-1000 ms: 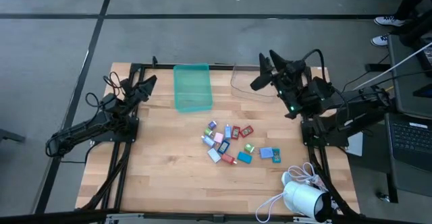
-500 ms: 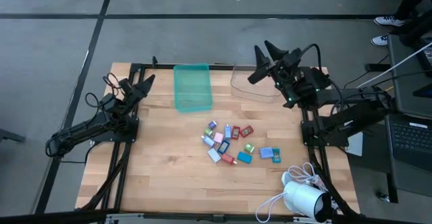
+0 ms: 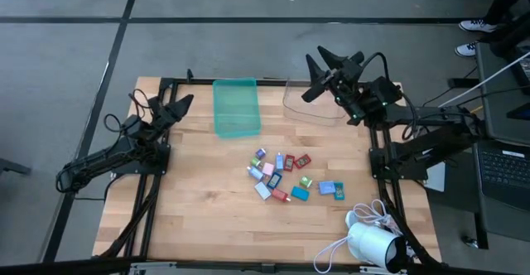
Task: Pick & Place Office items
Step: Put the left light blue charger adapter into the green bin
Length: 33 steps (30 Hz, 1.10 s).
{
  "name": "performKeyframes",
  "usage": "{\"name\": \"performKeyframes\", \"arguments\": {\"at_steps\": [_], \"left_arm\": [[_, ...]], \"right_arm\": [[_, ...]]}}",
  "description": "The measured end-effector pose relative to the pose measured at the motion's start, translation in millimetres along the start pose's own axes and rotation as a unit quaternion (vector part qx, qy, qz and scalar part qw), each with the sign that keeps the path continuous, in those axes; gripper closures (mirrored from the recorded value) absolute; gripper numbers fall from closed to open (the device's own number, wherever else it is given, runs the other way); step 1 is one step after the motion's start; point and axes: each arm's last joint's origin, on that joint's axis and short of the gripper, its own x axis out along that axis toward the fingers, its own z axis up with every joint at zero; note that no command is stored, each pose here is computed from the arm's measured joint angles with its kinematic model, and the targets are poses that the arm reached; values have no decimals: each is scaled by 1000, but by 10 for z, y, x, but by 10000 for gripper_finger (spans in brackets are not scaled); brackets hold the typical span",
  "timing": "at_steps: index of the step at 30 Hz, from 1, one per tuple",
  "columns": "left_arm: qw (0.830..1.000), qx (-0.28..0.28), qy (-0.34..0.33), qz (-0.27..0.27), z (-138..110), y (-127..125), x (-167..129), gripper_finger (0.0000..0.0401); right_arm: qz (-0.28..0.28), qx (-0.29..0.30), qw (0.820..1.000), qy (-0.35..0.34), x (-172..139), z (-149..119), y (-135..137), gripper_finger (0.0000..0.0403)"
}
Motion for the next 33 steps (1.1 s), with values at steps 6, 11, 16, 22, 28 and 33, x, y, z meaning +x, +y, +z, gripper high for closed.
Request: {"name": "performKeyframes", "arguments": {"at_steps": [6,11,16,22,28,33], "left_arm": [[998,-24,58,1,1,-103,53,154],[963,129,225,69,38,-503,355,154],[841,343,407,95,-49,-800,875,152],[672,474,566,59,-431,-625,1419,141],[547,540,632,-95,-1017,-634,1634,141],[467,557,668,-158,-1495,-588,1568,140]], "right_arm": [[-8,12,1000,-10,80,33,-93,201],[-34,40,998,-31,161,194,-202,201],[-47,61,997,-23,232,332,-287,201],[-46,79,996,2,278,384,-280,201],[-43,76,996,7,279,388,-268,201],[-22,66,998,10,280,377,-254,201]]}}
